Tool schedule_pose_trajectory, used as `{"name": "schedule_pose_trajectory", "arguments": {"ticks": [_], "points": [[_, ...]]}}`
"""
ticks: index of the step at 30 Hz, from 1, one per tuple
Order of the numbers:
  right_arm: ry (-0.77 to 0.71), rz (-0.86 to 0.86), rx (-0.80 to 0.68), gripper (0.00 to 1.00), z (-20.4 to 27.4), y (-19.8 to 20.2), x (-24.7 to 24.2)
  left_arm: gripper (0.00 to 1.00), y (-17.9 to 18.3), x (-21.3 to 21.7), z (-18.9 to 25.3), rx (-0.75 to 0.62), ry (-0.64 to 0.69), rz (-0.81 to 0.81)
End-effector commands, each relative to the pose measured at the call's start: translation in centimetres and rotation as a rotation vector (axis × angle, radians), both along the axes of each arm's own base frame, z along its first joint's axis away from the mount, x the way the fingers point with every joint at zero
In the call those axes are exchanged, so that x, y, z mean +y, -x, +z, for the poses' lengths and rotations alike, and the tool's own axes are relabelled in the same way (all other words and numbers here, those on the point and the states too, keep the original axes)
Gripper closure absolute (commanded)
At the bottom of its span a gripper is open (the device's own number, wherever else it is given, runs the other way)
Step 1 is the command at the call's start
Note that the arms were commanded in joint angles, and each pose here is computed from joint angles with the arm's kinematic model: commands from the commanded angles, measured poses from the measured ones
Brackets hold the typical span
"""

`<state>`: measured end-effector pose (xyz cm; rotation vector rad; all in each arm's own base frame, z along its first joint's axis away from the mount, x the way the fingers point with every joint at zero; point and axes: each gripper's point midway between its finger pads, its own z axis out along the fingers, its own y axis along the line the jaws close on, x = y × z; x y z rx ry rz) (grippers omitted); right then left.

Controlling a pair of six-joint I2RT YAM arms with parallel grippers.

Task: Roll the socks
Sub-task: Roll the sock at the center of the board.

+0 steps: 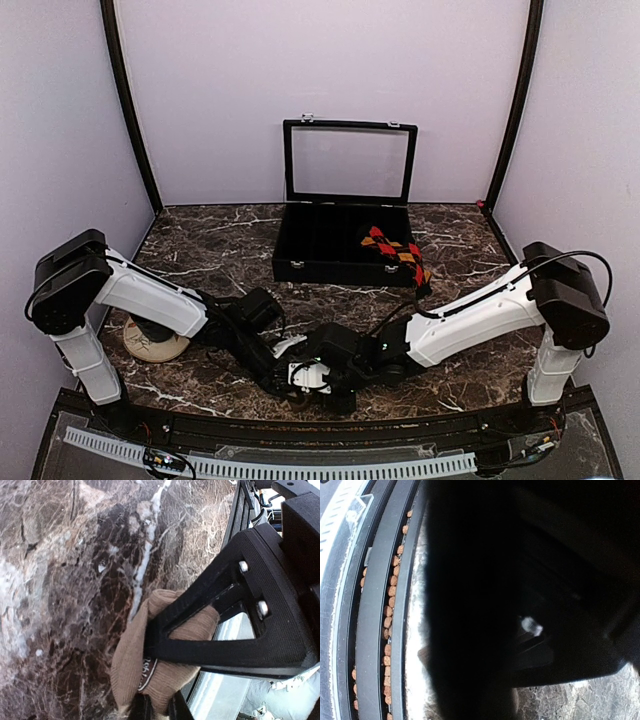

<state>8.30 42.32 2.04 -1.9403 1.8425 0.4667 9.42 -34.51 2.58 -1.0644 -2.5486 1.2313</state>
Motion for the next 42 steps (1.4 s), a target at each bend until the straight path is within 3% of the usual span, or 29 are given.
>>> {"name": "schedule_pose_trajectory", "arguments": {"ticks": [1,6,12,32,42], "points": [[0.106,-0.043,0.061,1.0,-2.9,0.8,-1.8,0.97,-1.2,2.4,-2.6,-0.026,-0.165,0.083],[0.111,-0.093,0.05,1.0,-2.7,0.3,-2.1,0.78,-2.6,2.5,-2.2,-0.07,-0.184,0.149],[0.117,-0.19,0.023,1.0,-2.4,-1.1,-2.9,0.68,-3.6,2.8,-1.2,-0.114,-0.178,0.215],[0.086,-0.399,0.011,1.0,-0.2,-4.1,-5.1,0.65,-6.9,4.7,2.4,-0.298,-0.181,0.396],[0.01,-0.519,0.006,1.0,4.3,-7.7,-4.7,0.65,-9.0,5.4,4.1,-0.412,-0.199,0.461]]}}
